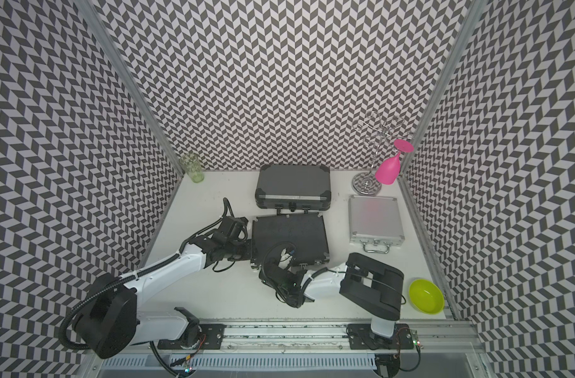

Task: Close the poker set cases
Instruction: Fasten the fastener on the poker set case.

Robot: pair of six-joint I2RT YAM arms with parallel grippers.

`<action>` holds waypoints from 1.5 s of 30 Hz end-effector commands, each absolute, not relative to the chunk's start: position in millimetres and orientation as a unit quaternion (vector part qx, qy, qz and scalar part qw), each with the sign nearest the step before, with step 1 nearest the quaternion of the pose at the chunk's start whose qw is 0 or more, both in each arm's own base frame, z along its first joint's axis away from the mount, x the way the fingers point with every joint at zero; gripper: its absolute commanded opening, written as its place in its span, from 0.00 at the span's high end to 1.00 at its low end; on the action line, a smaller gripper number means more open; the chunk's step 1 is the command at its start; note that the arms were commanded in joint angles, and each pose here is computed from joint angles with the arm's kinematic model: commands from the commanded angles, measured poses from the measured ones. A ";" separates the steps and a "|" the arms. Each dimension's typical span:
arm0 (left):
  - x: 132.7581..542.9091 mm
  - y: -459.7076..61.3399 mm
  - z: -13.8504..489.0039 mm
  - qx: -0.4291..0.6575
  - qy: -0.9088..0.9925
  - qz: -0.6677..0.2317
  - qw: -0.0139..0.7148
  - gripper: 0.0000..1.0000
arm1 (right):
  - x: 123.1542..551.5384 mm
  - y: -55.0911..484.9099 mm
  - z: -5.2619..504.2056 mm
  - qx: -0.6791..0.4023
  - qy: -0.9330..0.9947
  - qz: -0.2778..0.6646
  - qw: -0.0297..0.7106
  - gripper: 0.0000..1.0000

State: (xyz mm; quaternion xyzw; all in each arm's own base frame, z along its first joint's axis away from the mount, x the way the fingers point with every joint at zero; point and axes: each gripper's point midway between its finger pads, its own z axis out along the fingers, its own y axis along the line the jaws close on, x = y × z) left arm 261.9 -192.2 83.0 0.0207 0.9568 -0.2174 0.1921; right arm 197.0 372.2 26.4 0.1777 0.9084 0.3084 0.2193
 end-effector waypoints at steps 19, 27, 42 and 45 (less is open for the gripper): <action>239.2 -179.1 61.7 0.023 0.974 -0.178 0.138 0.92 | 200.5 395.2 37.2 0.181 0.900 0.313 0.243 0.70; 240.5 -179.8 65.9 0.024 0.973 -0.180 0.143 0.92 | 197.6 375.1 11.5 0.214 0.908 0.276 0.233 0.78; 238.1 -179.9 65.9 0.021 0.972 -0.186 0.144 0.92 | 204.8 357.2 -0.2 0.243 0.906 0.235 0.254 0.80; 237.4 -179.2 65.4 0.022 0.972 -0.185 0.144 0.92 | 203.6 364.8 3.6 0.228 0.906 0.255 0.249 0.76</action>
